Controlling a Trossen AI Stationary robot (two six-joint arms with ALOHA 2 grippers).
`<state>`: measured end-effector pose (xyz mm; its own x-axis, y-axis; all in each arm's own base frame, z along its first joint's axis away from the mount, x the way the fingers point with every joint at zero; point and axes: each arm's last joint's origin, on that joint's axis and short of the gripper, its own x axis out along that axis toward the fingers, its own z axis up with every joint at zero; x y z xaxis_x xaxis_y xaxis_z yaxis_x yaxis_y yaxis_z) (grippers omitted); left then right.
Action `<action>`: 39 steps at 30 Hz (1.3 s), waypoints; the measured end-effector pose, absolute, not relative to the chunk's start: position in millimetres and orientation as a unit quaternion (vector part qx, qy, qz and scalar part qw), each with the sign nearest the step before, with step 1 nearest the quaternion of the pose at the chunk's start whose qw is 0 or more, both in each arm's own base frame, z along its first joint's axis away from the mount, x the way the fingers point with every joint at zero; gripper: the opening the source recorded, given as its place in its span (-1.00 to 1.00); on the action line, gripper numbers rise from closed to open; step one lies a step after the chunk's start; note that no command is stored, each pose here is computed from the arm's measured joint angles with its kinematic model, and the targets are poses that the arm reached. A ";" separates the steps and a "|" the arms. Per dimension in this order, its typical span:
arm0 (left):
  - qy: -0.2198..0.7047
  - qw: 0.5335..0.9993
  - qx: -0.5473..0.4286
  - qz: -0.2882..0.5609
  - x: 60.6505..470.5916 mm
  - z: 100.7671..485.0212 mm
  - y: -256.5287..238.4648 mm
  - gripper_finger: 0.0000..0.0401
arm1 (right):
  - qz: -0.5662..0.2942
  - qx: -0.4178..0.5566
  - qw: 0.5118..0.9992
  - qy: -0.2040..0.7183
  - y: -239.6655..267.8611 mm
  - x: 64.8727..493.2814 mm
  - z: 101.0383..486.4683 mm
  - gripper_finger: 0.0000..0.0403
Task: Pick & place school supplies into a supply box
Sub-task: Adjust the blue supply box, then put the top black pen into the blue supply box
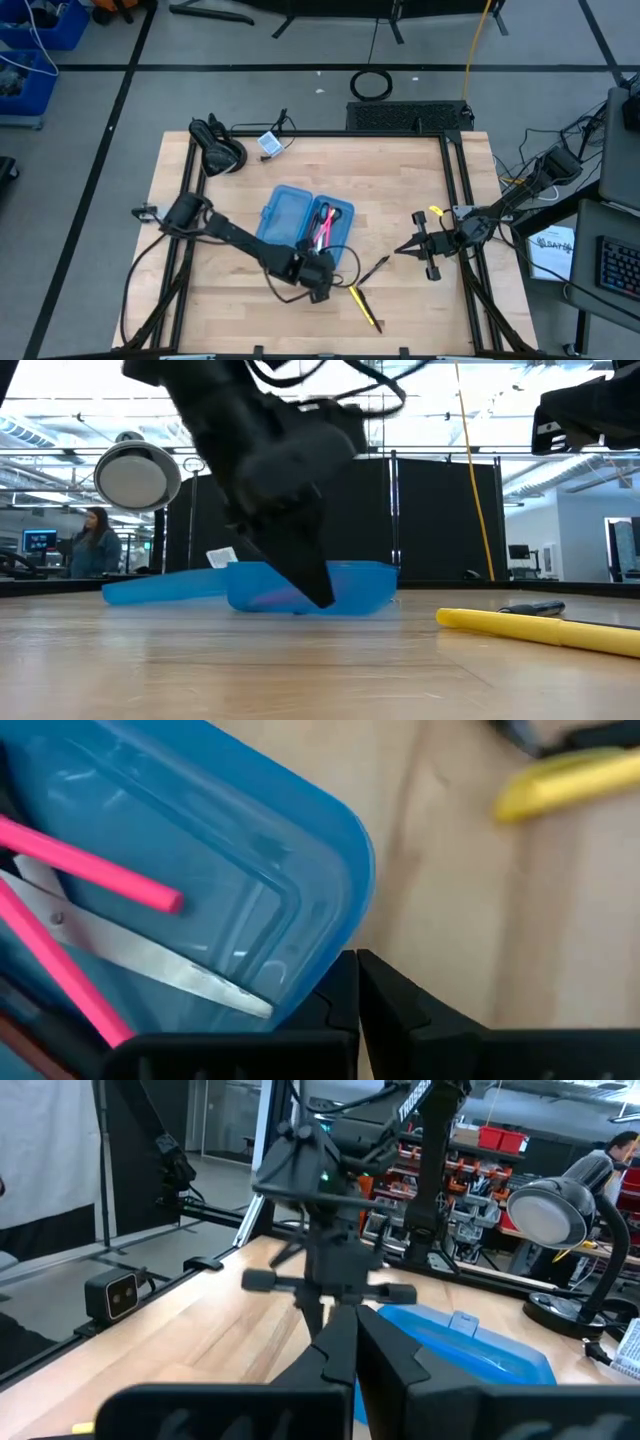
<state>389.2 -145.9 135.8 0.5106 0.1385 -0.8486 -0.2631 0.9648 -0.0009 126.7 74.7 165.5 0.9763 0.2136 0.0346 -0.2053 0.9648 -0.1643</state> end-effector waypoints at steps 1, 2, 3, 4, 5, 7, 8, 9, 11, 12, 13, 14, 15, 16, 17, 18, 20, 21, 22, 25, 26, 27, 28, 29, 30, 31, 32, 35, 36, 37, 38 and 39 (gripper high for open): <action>0.481 0.866 -0.066 0.121 392.5 134.2 -142.8 -0.97 | 0.106 -0.080 0.991 -0.026 74.7 126.7 165.4 -1.00; 0.481 0.865 -0.068 0.127 395.5 132.7 -138.9 -0.98 | 0.106 -0.079 0.991 -0.026 74.7 126.7 165.4 -1.00; 0.480 0.865 -0.067 0.131 397.3 132.0 -135.1 -0.98 | 0.106 -0.079 0.991 -0.025 74.7 126.7 165.3 -1.00; 0.480 0.864 -0.067 0.134 398.4 131.9 -131.3 -0.98 | 0.106 -0.080 0.991 -0.023 74.7 126.7 165.0 -1.00; 0.476 0.866 -0.070 0.138 400.3 132.3 -127.7 -0.97 | 0.106 -0.081 0.991 -0.022 74.7 126.7 164.5 -1.00; 0.471 0.867 -0.074 0.146 403.3 133.5 -120.2 -0.95 | 0.106 -0.083 0.991 -0.019 74.7 126.7 164.0 -1.00; 0.472 0.866 -0.073 0.148 404.1 133.4 -116.9 -0.96 | 0.106 -0.083 0.991 -0.019 74.7 126.7 164.0 -1.00; 0.473 0.866 -0.071 0.149 404.8 133.4 -114.2 -0.97 | 0.107 -0.083 0.991 -0.019 74.7 126.7 164.0 -1.00; 0.474 0.866 -0.065 0.148 405.9 133.4 -110.6 -0.98 | 0.106 -0.082 0.991 -0.019 74.7 126.7 164.0 -1.00; 0.475 0.865 -0.062 0.146 406.4 133.4 -108.8 -0.98 | 0.106 -0.082 0.991 -0.019 74.7 126.7 164.0 -1.00; 0.477 0.865 -0.061 0.144 406.7 133.3 -107.6 -0.96 | 0.106 -0.082 0.991 -0.019 74.7 126.7 164.0 -1.00; 0.478 0.865 -0.060 0.140 406.9 133.3 -106.9 -0.95 | 0.107 -0.082 0.991 -0.019 74.7 126.7 164.0 -1.00; 0.479 0.865 -0.059 0.140 407.0 133.3 -106.6 -0.94 | 0.107 -0.080 0.991 -0.019 74.7 126.7 164.0 -1.00; 0.478 0.865 -0.057 0.139 407.0 133.5 -106.6 -0.94 | 0.107 -0.079 0.991 -0.018 74.8 126.7 164.0 -1.00; 0.478 0.866 -0.052 0.134 406.5 136.0 -106.8 -0.95 | 0.107 -0.079 0.991 -0.019 74.8 126.7 164.0 -1.00; 0.480 0.867 -0.041 0.123 405.7 138.9 -107.1 -0.97 | 0.107 -0.079 0.991 -0.019 74.8 126.7 164.0 -1.00; 0.482 0.872 -0.024 0.084 403.7 151.6 -112.7 -0.98 | 0.107 -0.075 0.991 -0.018 74.8 126.7 164.0 -1.00; 0.482 0.874 -0.016 0.059 400.4 161.9 -117.1 -0.98 | 0.107 -0.071 0.992 -0.017 74.8 126.7 163.9 -1.00; 0.480 0.877 -0.004 0.031 396.0 174.0 -122.6 -0.97 | 0.107 -0.066 0.992 -0.017 74.8 126.7 164.0 -1.00; 0.442 0.894 0.059 -0.039 368.8 226.7 -147.0 -0.96 | 0.108 -0.064 0.992 -0.017 74.8 126.7 163.9 -1.00; 0.426 0.898 0.093 -0.055 355.2 245.0 -155.8 -0.98 | 0.108 -0.064 0.992 -0.017 74.8 126.7 164.0 -1.00; 0.401 0.906 0.122 -0.067 340.1 265.2 -163.8 -0.98 | 0.108 -0.065 0.992 -0.014 74.8 126.7 163.3 -1.00; 0.371 0.913 0.150 -0.076 324.3 283.3 -170.9 -0.98 | 0.109 -0.066 0.992 -0.012 74.9 126.8 162.9 -1.00; 0.343 0.919 0.177 -0.084 308.4 300.0 -176.7 -0.98 | 0.109 -0.066 0.992 -0.014 74.9 126.8 163.2 -1.00; 0.309 0.925 0.201 -0.089 293.6 316.5 -180.6 -0.98 | 0.108 -0.067 0.992 -0.013 74.9 126.8 163.0 -1.00; 0.273 0.932 0.220 -0.090 280.7 332.0 -183.2 -0.98 | 0.109 -0.068 0.992 -0.011 74.9 126.8 162.7 -1.00; 0.241 0.938 0.235 -0.089 267.8 346.6 -182.5 -0.99 | 0.109 -0.068 0.992 -0.012 74.9 126.8 162.8 -1.00; 0.165 0.951 0.253 -0.071 244.6 381.9 -163.0 -0.99 | 0.108 -0.075 0.991 -0.014 74.9 126.9 162.9 -1.00; 0.148 0.953 0.256 -0.066 240.7 389.5 -153.2 -0.99 | 0.108 -0.078 0.991 -0.016 75.0 126.9 163.3 -1.00; 0.136 0.952 0.264 -0.066 236.6 394.9 -141.5 -0.99 | 0.108 -0.079 0.991 -0.019 74.9 126.8 164.0 -1.00; 0.124 0.952 0.272 -0.065 234.9 399.0 -130.5 -0.99 | 0.108 -0.078 0.991 -0.022 74.9 126.8 164.6 -1.00; 0.108 0.952 0.279 -0.060 234.1 402.9 -119.3 -0.99 | 0.107 -0.077 0.991 -0.024 74.9 126.8 165.1 -1.00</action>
<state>234.1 -119.3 402.9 0.9693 -0.0542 -0.2400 0.1753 0.8365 0.5191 126.8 74.9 165.1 0.9758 0.2166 0.0318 -0.2090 0.9649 -0.1588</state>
